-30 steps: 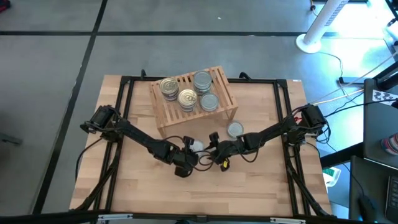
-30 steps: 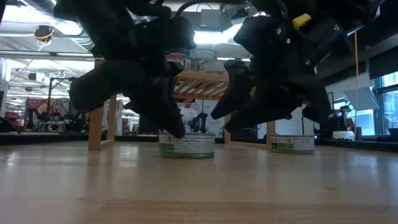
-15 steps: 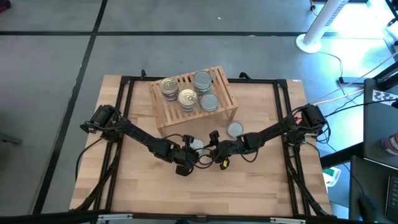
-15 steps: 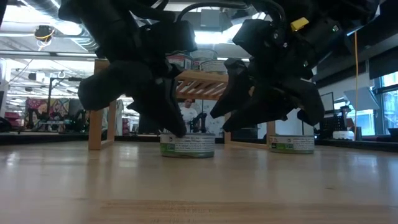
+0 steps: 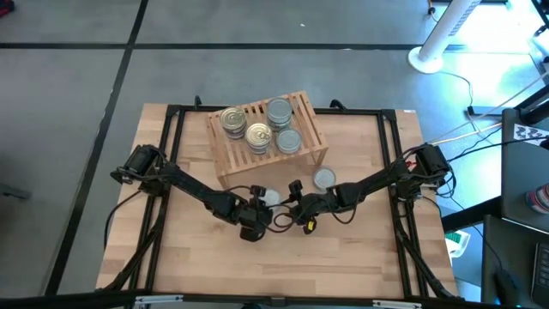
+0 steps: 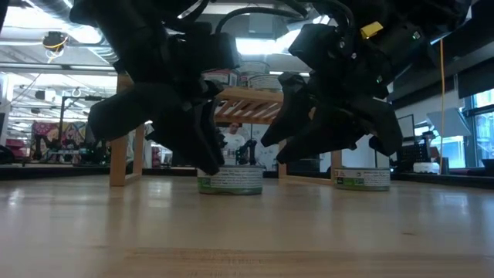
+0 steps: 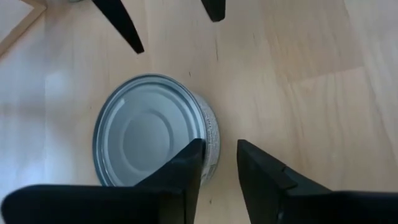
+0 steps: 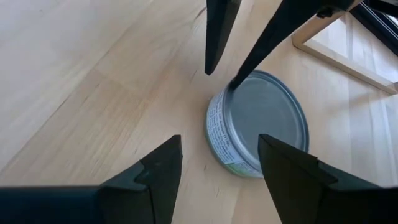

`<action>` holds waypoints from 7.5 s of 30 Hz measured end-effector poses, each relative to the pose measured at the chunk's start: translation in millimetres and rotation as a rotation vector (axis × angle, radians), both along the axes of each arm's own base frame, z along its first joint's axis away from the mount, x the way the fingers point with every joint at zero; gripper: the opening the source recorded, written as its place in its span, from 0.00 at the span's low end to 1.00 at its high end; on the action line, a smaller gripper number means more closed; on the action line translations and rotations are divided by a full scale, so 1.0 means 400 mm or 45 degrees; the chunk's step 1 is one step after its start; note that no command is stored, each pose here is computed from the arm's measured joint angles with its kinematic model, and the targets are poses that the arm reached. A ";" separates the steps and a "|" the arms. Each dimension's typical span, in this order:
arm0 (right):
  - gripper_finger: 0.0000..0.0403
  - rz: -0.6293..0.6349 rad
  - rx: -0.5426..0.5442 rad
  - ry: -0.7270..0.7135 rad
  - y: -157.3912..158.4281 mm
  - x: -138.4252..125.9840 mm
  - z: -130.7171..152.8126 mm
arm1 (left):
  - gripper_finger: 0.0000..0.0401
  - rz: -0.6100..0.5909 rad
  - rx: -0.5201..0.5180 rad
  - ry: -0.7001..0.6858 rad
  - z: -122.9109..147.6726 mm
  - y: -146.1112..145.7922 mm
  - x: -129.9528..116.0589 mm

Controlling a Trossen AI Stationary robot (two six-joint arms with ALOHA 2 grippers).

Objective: Stack canned seafood by type on shelf
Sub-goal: Stack the green tuna can on top of the green tuna can on the shelf

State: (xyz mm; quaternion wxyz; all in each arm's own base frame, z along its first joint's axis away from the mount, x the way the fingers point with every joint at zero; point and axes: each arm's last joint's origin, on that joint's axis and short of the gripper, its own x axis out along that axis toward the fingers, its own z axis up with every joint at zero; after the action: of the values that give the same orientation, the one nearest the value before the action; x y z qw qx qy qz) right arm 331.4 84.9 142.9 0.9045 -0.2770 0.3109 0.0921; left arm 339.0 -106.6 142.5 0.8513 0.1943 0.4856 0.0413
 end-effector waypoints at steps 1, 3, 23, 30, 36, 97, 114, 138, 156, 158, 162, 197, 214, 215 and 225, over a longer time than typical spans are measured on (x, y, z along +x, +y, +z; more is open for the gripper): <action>0.52 0.000 0.000 0.000 0.000 0.000 0.000 | 0.25 -0.002 0.007 0.006 0.000 -0.001 -0.001; 0.52 0.000 0.000 0.000 0.000 0.000 0.000 | 0.25 -0.002 0.009 0.010 -0.001 -0.001 -0.002; 0.52 -0.009 0.013 0.000 0.000 0.000 0.000 | 0.25 0.030 0.101 0.108 -0.006 0.010 -0.022; 0.52 -0.009 0.013 0.000 0.000 0.000 0.000 | 0.16 0.018 0.110 0.115 -0.006 0.012 -0.022; 0.52 -0.008 0.013 0.000 0.000 0.000 0.000 | 0.06 0.021 0.115 0.114 -0.006 0.013 -0.022; 0.54 -0.397 0.790 -0.084 -0.032 0.026 0.023 | 0.00 0.063 0.070 0.103 -0.010 0.011 -0.022; 0.82 -0.605 0.847 -0.136 -0.036 0.074 -0.018 | 0.00 0.062 0.068 0.101 -0.009 0.010 -0.021; 0.54 -0.607 0.815 -0.153 -0.052 0.123 -0.070 | 0.00 0.038 0.077 0.098 -0.008 0.010 -0.019; 0.35 -0.590 0.925 -0.070 -0.052 0.123 -0.022 | 0.00 -0.030 0.048 0.028 0.055 -0.065 -0.020; 0.35 -0.599 0.968 -0.043 -0.057 0.118 -0.006 | 0.00 -0.048 0.049 0.000 0.082 -0.075 -0.024; 0.37 -0.597 1.015 -0.010 -0.063 0.105 0.026 | 0.00 -0.062 0.036 -0.092 0.144 -0.079 -0.040; 0.37 -0.886 1.523 -0.398 -0.302 -0.159 0.452 | 0.00 0.002 0.197 -0.757 0.418 0.036 -0.045; 0.38 -1.038 1.729 -0.397 -0.422 -0.178 0.439 | 0.00 0.165 0.221 -0.885 0.442 0.211 0.006; 0.37 -1.039 1.729 -0.397 -0.422 -0.178 0.439 | 0.00 0.171 0.210 -0.901 0.442 0.219 0.010; 0.37 -1.076 1.758 -0.342 -0.427 -0.153 0.411 | 0.00 0.203 0.195 -0.948 0.436 0.265 0.029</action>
State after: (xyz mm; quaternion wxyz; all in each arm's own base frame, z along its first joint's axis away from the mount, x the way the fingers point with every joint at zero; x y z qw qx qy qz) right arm 270.2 -86.0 307.3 0.8591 0.4740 0.1513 -0.1196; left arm 350.8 -0.7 316.9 0.9465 0.1907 0.1526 0.2109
